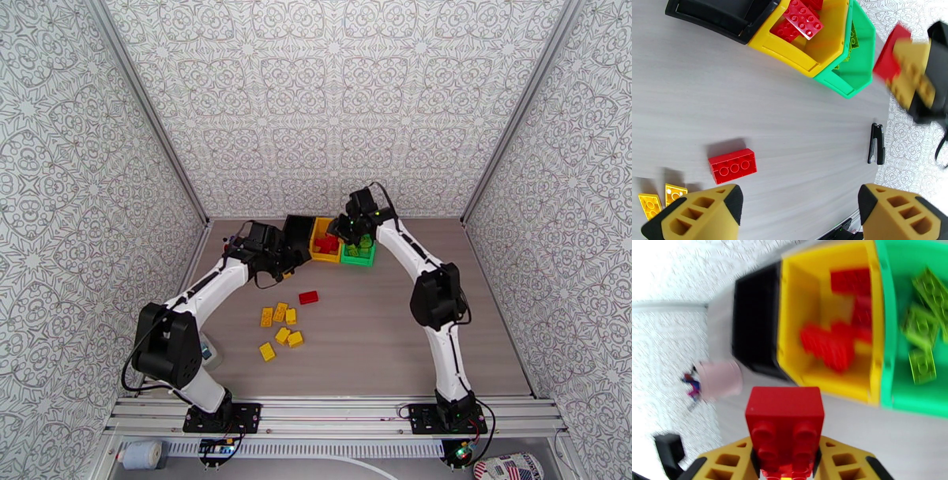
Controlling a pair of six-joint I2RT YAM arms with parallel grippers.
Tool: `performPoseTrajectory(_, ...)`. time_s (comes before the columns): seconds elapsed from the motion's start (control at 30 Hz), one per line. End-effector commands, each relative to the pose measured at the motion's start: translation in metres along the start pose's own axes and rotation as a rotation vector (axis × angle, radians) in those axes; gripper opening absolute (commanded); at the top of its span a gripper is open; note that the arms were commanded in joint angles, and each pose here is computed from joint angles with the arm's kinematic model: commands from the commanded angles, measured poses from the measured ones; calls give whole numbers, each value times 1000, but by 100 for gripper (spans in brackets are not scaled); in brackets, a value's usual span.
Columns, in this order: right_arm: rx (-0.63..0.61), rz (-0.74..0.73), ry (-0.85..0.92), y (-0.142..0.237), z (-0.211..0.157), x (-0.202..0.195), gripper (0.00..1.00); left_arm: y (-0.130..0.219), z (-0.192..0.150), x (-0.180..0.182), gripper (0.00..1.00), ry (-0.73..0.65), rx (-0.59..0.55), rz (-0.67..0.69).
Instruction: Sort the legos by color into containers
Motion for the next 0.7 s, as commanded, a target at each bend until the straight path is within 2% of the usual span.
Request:
performPoseTrajectory(0.0, 20, 63, -45, -17, 13, 6, 43, 2, 2, -4, 82, 2, 9, -11)
performPoseTrajectory(0.23, 4, 167, -99, -33, 42, 12, 57, 3, -5, -1, 81, 3, 25, 6)
performPoseTrajectory(0.47, 8, 176, -65, -20, 37, 18, 58, 6, -9, 8, 81, -50, 56, 87)
performPoseTrajectory(0.67, 10, 143, 1, 12, 21, 23, 57, 3, -11, 25, 80, -195, 135, 210)
Point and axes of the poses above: each hand's point on the last joint's axis, 136 mm out from that joint toward the fingers, its own y axis back along the fingers, its own x axis along the line the jaws close on, z = x × y, the point moved 5 cm from there along y, back along the fingers, and after that the axes turned 11 degrees about -y, right-handed, at the moved point
